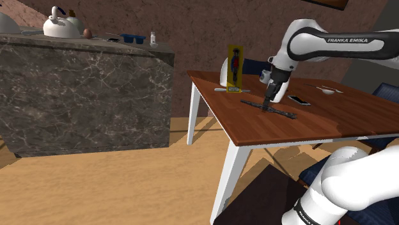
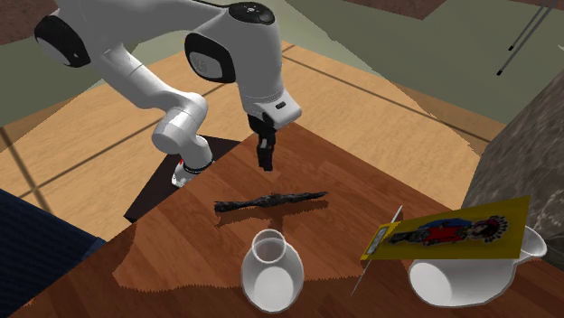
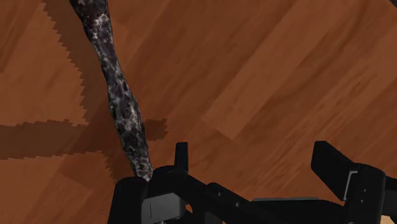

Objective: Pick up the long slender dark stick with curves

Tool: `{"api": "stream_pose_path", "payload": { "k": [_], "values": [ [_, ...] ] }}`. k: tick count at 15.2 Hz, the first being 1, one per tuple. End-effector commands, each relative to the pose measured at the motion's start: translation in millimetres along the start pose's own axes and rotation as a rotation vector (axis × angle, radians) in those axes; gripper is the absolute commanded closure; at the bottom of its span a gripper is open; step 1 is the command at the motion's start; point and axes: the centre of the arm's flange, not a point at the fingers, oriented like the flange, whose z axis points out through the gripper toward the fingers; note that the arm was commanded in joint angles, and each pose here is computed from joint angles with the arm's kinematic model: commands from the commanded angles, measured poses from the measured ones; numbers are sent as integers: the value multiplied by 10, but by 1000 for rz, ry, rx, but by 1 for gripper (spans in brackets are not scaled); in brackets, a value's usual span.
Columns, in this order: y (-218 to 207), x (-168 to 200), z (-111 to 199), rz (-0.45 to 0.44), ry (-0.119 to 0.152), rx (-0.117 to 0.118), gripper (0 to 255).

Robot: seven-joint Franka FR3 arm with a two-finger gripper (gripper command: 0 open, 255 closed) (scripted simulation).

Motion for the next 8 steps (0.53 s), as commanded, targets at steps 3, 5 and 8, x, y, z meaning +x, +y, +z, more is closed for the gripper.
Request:
{"api": "stream_pose_path", "payload": {
  "k": [3,5,8],
  "values": [
    [429,71,186,-102,-33,-44,0],
    [642,133,265,-151,-48,-65,0],
    [825,191,383,-192,-62,-84,0]
  ]
}}
